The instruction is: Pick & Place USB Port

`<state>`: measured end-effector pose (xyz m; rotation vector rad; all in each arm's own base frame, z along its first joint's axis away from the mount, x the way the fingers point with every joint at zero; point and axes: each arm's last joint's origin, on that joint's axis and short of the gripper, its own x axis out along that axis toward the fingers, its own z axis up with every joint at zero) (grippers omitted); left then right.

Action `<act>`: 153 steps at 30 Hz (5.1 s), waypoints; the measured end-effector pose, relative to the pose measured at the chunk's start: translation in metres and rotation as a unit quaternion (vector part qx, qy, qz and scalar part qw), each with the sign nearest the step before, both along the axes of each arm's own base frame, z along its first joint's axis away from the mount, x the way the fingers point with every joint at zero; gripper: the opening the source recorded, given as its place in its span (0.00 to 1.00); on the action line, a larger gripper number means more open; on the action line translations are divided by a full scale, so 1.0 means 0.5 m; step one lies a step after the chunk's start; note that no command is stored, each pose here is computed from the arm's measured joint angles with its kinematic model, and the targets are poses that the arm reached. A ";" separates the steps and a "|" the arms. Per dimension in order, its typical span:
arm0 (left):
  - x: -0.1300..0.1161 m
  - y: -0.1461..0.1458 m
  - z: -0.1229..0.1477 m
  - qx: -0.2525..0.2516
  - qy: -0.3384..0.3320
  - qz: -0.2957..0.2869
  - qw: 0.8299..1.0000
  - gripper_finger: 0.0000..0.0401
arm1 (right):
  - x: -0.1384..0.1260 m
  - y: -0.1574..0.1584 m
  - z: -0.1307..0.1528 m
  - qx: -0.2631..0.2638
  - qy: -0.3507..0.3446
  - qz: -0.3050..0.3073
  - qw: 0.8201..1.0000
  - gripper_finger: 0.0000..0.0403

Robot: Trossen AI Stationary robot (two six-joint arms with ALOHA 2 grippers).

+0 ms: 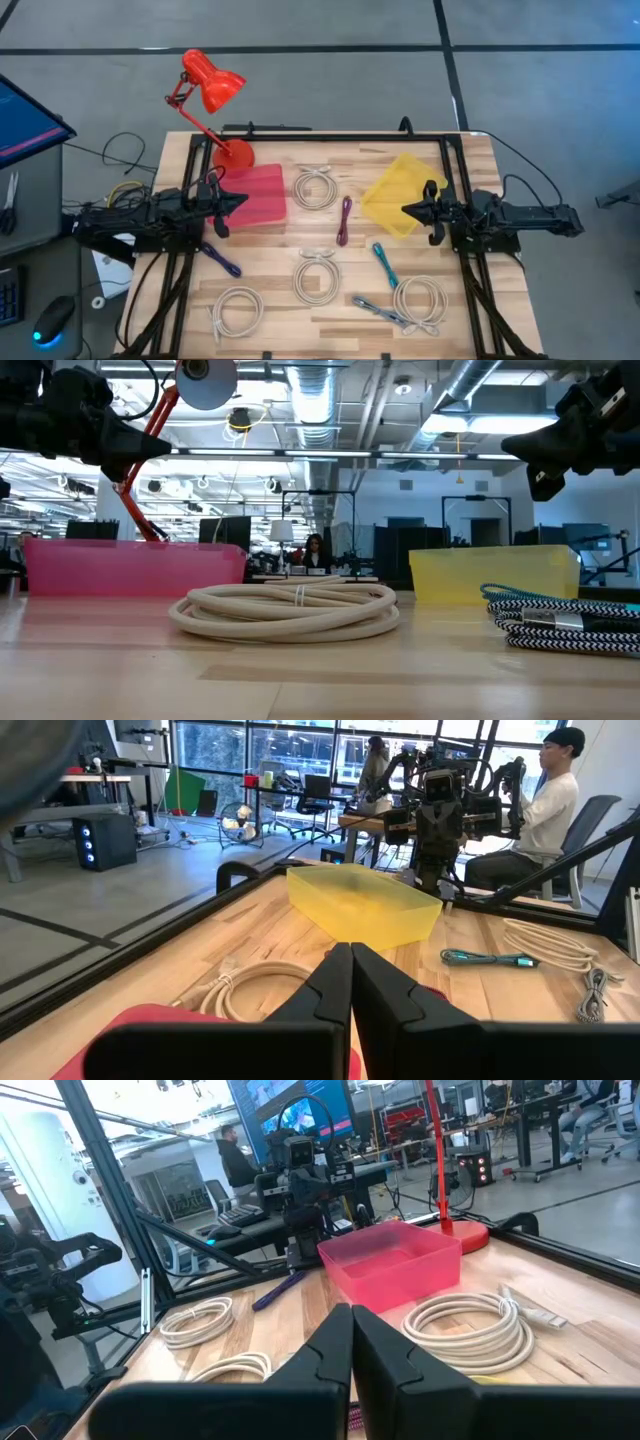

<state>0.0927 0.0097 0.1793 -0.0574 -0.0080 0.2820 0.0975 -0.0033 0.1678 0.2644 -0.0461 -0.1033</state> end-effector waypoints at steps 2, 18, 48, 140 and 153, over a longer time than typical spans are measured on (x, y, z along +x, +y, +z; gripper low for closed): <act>0.000 0.000 0.000 0.000 0.000 0.000 1.000 0.02 | 0.000 0.000 0.000 0.000 0.000 0.000 1.000 0.00; 0.000 0.000 0.000 0.000 0.000 0.000 1.000 0.02 | 0.000 0.000 0.000 0.000 0.000 0.000 1.000 0.00; 0.000 0.000 0.003 -0.003 -0.009 0.000 1.000 0.02 | 0.000 0.000 0.000 0.000 -0.001 0.000 1.000 0.00; 0.030 0.000 0.073 -0.024 -0.084 -0.005 0.996 0.02 | -0.053 -0.003 0.141 -0.028 -0.019 -0.028 0.999 0.00; 0.133 0.010 0.117 0.082 0.067 0.040 0.994 0.02 | -0.029 -0.010 0.126 -0.031 0.052 -0.092 0.994 0.00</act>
